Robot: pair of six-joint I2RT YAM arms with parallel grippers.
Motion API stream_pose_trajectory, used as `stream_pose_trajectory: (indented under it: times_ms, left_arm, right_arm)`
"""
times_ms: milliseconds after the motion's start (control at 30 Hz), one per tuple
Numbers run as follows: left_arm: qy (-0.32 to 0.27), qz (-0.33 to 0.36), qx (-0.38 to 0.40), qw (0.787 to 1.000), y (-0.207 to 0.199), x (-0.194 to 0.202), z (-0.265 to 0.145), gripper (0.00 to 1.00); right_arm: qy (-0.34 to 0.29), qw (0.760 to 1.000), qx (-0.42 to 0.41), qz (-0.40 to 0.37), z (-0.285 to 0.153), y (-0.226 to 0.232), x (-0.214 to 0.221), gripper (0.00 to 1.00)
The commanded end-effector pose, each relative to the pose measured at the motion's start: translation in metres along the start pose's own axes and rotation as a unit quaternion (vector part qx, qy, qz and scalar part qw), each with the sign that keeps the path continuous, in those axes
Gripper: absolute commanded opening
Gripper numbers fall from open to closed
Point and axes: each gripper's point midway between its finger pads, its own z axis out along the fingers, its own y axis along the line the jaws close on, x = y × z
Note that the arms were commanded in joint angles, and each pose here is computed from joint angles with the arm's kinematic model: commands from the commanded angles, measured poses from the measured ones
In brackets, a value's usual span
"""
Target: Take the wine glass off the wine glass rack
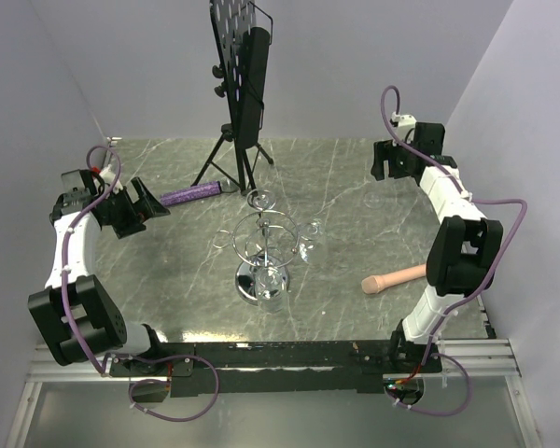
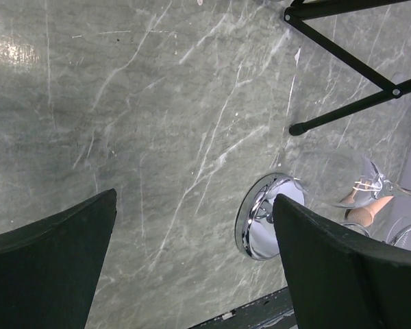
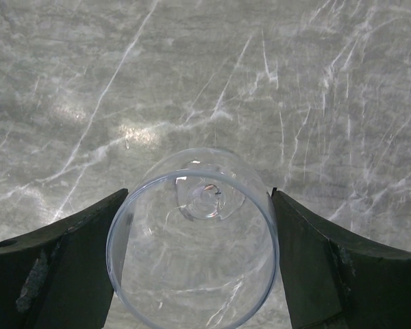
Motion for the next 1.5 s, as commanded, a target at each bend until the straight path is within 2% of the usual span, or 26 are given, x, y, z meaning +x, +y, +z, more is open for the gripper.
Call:
stream_pose_trajectory:
  times_ms: [0,167,267,300,333,567,733,933,1067,1167,1267,1467]
  left_arm:
    - [-0.028,0.019,0.017,0.999,-0.013,-0.019,-0.004,1.00]
    - [-0.029,0.022,0.022,0.999,-0.014,-0.020,-0.003,1.00]
    - [-0.027,0.019,0.025,0.999,-0.013,-0.019,-0.002,1.00]
    - [-0.027,0.020,0.025,0.999,-0.013,-0.019,-0.001,1.00]
    - [-0.026,0.018,0.025,0.999,-0.013,-0.019,-0.001,1.00]
    - [-0.036,0.038,0.042,0.998,-0.024,-0.022,-0.006,1.00]
    - [-0.059,0.076,0.069,0.993,-0.038,-0.024,-0.011,1.00]
    - [-0.065,0.119,0.122,0.983,-0.057,-0.017,-0.013,1.00]
    - [-0.088,0.172,0.159,0.968,-0.079,-0.016,-0.022,1.00]
    - [-0.103,0.202,0.166,0.960,-0.087,-0.020,-0.025,1.00]
    - [-0.105,0.201,0.162,0.960,-0.086,-0.024,-0.020,1.00]
    - [-0.103,0.218,0.177,0.954,-0.094,-0.016,-0.012,1.00]
  right_arm:
    - [-0.055,0.998,0.006,-0.001,-0.011,-0.007,-0.043,0.73]
    - [-0.054,0.998,0.007,0.007,-0.013,-0.006,-0.044,0.88]
    - [-0.051,0.999,0.009,0.008,-0.013,-0.007,-0.043,0.92]
    - [-0.051,0.999,0.009,0.008,-0.014,-0.007,-0.043,0.98]
    - [-0.051,0.999,0.009,0.008,-0.014,-0.007,-0.043,1.00]
    - [-0.077,0.997,0.020,0.005,-0.036,-0.009,-0.066,1.00]
    - [-0.112,0.994,0.018,0.007,-0.084,-0.002,-0.105,1.00]
    - [-0.156,0.988,-0.005,-0.006,-0.141,0.025,-0.118,1.00]
    - [-0.186,0.980,-0.058,-0.029,-0.172,0.058,-0.110,1.00]
    - [-0.182,0.975,-0.125,-0.035,-0.185,0.091,-0.092,0.98]
    - [-0.180,0.957,-0.218,-0.066,-0.203,0.135,-0.065,0.96]
    - [-0.155,0.946,-0.273,-0.085,-0.210,0.173,-0.007,0.97]
